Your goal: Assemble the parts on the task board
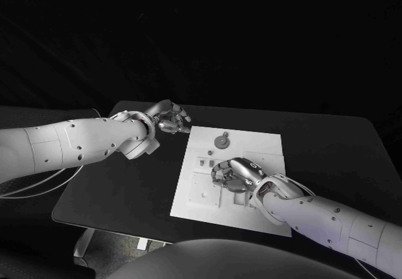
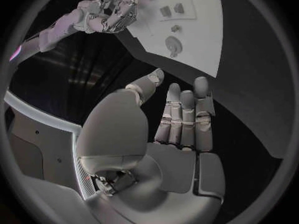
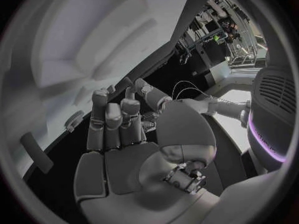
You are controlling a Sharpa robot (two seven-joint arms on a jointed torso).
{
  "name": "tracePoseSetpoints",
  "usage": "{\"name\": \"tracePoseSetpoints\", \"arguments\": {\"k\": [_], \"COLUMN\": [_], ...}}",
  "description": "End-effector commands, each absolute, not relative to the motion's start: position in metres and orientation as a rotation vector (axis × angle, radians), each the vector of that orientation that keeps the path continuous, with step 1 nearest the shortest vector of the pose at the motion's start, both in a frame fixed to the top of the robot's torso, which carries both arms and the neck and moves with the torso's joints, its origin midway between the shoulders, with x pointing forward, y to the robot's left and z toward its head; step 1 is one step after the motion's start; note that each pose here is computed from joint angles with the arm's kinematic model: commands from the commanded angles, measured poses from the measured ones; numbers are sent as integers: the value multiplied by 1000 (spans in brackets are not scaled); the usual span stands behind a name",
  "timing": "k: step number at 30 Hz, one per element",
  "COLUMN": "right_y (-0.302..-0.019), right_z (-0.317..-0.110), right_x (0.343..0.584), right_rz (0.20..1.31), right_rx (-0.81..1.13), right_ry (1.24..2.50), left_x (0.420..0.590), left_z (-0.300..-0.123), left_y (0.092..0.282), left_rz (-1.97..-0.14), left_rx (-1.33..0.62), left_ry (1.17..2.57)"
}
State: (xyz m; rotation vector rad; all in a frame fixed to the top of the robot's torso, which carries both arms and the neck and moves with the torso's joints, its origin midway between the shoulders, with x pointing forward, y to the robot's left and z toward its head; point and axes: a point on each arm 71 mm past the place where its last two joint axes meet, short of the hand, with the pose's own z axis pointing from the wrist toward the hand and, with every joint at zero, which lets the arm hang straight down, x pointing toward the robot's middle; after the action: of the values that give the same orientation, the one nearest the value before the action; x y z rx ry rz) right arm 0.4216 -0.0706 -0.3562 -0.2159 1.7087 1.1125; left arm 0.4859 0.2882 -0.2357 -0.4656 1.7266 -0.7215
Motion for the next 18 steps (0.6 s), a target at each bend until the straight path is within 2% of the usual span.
{"name": "tracePoseSetpoints", "arguments": {"k": [1,18], "right_y": [-69,-64], "right_z": [-359,-362], "right_x": [421,419], "right_rz": [1110,1077], "right_rx": [-235,-259], "right_ry": [1749,1798], "left_x": [486,486], "left_z": [-235,-236], "left_y": [284,282], "left_rz": [-749,-755], "left_rx": [-460,-456], "left_ry": [1740,1750]}}
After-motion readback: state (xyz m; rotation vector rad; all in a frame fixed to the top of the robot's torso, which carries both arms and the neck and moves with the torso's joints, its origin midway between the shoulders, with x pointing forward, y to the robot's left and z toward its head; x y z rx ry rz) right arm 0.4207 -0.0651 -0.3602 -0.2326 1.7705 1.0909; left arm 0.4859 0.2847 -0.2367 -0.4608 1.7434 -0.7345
